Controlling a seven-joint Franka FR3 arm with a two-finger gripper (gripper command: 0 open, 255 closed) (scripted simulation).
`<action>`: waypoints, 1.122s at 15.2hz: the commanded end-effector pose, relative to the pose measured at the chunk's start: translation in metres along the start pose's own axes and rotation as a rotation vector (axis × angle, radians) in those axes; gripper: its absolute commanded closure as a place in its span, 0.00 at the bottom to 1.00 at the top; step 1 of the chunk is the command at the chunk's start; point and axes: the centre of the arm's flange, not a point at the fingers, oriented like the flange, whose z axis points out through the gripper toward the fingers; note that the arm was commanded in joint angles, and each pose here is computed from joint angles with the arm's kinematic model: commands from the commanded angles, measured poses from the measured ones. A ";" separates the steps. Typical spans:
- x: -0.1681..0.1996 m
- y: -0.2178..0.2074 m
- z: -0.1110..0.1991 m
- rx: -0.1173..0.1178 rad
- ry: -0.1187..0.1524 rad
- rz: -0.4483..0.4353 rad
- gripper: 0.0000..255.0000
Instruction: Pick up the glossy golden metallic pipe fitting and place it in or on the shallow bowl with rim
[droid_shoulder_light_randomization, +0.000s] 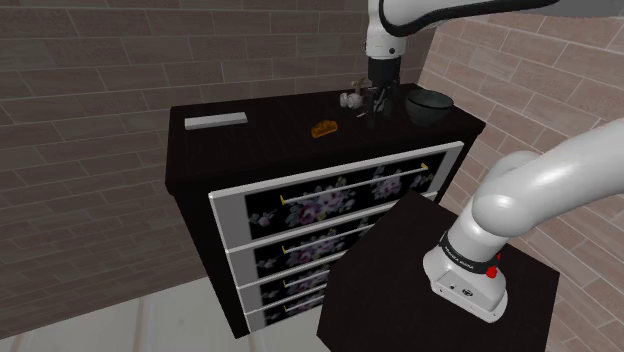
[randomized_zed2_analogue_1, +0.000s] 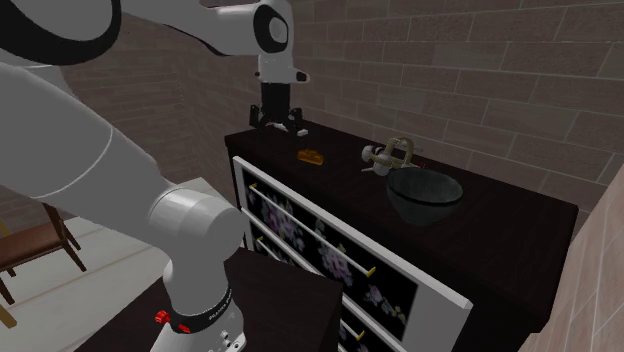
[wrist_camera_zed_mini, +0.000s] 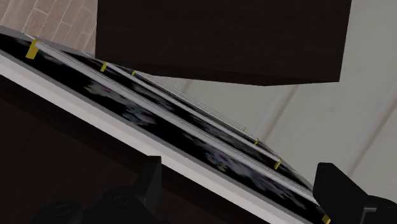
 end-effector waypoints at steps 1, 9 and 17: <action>0.026 0.007 0.005 0.009 0.006 0.009 0.00; 0.123 0.035 0.028 0.045 0.025 0.045 0.00; 0.185 0.054 0.053 0.068 0.037 0.068 0.00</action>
